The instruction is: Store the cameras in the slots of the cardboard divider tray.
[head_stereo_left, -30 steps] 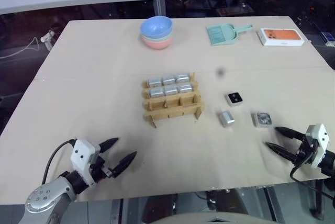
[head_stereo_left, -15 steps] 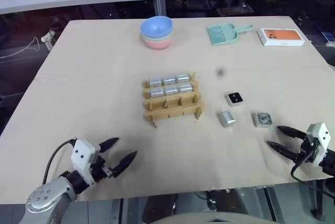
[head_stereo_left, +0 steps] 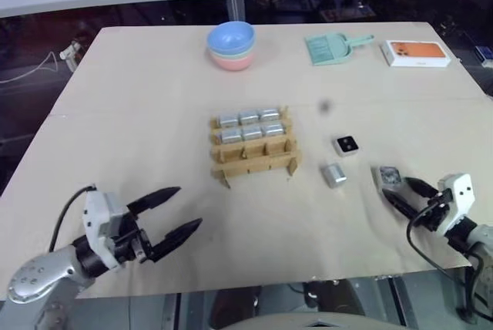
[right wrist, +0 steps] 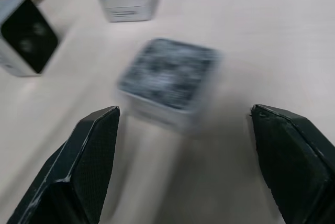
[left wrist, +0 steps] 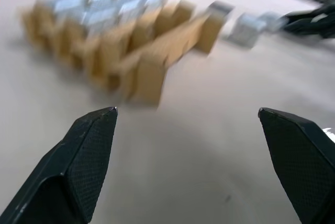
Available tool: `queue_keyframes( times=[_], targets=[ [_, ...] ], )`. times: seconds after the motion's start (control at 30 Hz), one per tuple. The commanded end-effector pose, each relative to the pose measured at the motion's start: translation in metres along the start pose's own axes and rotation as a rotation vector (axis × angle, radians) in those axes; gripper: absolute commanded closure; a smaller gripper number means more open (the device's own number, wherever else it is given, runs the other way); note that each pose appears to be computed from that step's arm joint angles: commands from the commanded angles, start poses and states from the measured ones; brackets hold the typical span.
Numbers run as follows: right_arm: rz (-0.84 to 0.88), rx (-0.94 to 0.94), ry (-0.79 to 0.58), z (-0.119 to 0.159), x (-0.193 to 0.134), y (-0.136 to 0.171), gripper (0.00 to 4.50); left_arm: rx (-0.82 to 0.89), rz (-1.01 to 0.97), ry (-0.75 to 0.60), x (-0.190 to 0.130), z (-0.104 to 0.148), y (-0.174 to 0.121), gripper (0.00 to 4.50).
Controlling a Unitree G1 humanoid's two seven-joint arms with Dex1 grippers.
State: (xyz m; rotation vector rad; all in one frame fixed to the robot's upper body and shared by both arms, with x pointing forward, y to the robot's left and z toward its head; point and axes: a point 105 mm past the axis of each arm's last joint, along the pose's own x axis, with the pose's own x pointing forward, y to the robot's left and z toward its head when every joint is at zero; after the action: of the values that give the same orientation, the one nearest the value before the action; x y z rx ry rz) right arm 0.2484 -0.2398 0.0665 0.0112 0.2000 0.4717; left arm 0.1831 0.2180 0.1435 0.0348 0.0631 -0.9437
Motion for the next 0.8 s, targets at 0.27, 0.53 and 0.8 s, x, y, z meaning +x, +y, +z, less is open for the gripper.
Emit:
queue_keyframes(
  times=[0.27,0.53,0.8],
  targets=[
    [-0.124,-0.062,0.003,-0.009,0.019,0.019,0.52,0.09,-0.208,-0.035,0.012,0.04,-0.012,0.0],
    [-0.248,-0.04,-0.03,-0.004,0.035,0.021,0.52,0.082,-0.244,-0.012,0.016,0.036,-0.013,0.0],
    [-0.276,-0.053,-0.043,0.0,0.038,0.021,2.43,0.081,-0.25,0.002,0.015,0.034,-0.013,0.0]
  ],
)
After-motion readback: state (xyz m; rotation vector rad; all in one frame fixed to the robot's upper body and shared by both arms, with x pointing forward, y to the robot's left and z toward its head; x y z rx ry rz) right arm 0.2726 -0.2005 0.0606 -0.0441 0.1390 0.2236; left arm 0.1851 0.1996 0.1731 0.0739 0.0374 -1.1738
